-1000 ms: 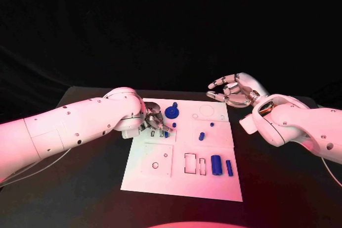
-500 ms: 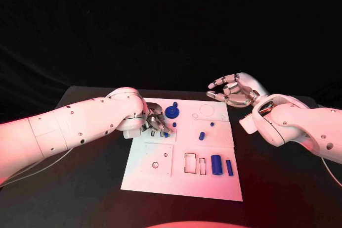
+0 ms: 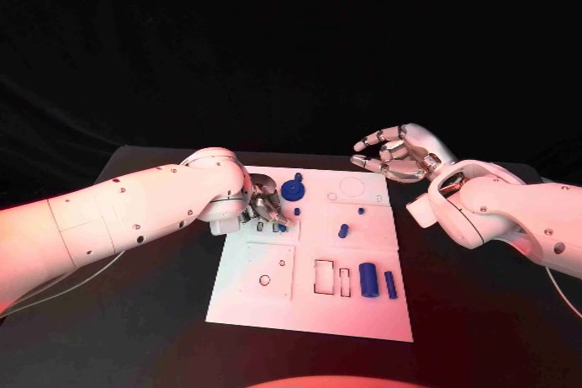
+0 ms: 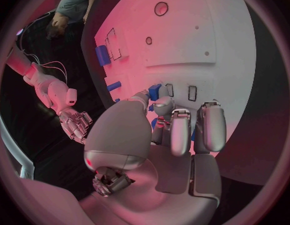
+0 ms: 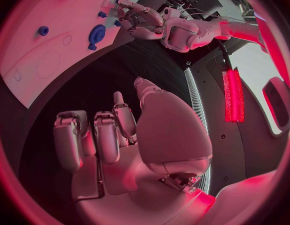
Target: Assemble the parts on the task board
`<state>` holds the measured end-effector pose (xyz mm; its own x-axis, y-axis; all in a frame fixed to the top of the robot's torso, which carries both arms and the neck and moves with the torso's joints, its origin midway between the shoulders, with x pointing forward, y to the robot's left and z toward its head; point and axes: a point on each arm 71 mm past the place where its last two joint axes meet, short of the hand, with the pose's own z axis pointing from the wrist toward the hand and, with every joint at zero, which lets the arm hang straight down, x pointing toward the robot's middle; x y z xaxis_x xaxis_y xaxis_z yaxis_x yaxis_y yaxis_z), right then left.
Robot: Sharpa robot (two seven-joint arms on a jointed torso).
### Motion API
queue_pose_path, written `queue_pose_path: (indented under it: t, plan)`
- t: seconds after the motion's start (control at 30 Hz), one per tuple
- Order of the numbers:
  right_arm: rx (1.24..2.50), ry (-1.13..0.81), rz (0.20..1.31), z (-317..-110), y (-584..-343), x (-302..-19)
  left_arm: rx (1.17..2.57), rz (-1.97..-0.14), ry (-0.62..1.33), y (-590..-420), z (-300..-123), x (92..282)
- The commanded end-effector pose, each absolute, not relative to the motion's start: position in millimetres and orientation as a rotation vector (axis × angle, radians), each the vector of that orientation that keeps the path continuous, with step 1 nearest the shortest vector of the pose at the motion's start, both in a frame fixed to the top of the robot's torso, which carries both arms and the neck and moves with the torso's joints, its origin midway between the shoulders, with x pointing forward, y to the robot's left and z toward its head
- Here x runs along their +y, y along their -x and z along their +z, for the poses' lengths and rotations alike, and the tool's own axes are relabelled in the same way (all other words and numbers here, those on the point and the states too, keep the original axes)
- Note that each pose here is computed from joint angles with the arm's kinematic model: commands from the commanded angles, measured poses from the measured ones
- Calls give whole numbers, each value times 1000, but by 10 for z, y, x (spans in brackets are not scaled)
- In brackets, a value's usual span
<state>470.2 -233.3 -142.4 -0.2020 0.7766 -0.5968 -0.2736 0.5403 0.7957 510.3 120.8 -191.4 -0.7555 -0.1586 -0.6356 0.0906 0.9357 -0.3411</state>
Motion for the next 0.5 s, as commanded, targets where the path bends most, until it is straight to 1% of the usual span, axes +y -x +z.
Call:
queue_pose_path:
  t: [0.03, 0.2, 0.5]
  plan:
    - [1499, -440, 1018, -1438, -4699, -2318, 2396, -496, 71, -5089, -1909, 1185]
    - [1502, -438, 1016, -1444, -4699, -2318, 2394, -524, 115, -5087, -1905, 1201]
    - [1504, -436, 1010, -1456, -4703, -2335, 2366, -556, 196, -5073, -1869, 1315]
